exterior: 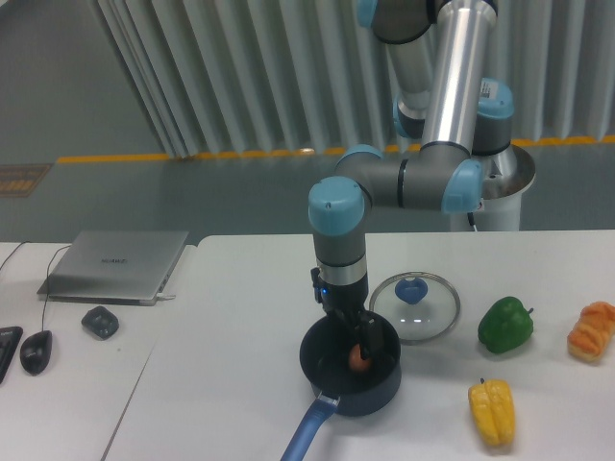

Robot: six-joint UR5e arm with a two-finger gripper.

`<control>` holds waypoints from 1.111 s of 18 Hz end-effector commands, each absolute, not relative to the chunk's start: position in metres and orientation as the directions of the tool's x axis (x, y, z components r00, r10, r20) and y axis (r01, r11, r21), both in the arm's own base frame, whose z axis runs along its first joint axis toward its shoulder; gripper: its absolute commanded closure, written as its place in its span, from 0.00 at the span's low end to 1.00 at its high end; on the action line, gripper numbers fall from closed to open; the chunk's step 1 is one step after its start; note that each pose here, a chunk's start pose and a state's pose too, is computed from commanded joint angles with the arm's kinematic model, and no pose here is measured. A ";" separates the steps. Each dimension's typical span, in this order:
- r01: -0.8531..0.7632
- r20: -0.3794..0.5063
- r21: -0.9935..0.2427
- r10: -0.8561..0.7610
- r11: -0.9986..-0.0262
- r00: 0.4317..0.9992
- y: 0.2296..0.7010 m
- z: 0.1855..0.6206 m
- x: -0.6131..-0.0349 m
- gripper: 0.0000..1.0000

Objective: Place the egg in the pot

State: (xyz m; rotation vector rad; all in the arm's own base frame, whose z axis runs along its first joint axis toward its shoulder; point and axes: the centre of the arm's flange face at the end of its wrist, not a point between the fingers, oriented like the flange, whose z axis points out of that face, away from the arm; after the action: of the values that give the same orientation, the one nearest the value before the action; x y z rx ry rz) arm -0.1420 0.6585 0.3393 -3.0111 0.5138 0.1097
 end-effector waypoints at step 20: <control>-0.608 -0.164 0.003 -0.600 -0.794 0.783 0.627 0.390 -0.164 0.00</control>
State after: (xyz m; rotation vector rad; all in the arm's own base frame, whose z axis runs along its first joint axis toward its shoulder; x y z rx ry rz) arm -0.1639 0.6269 0.3902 -2.9194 0.9895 0.2424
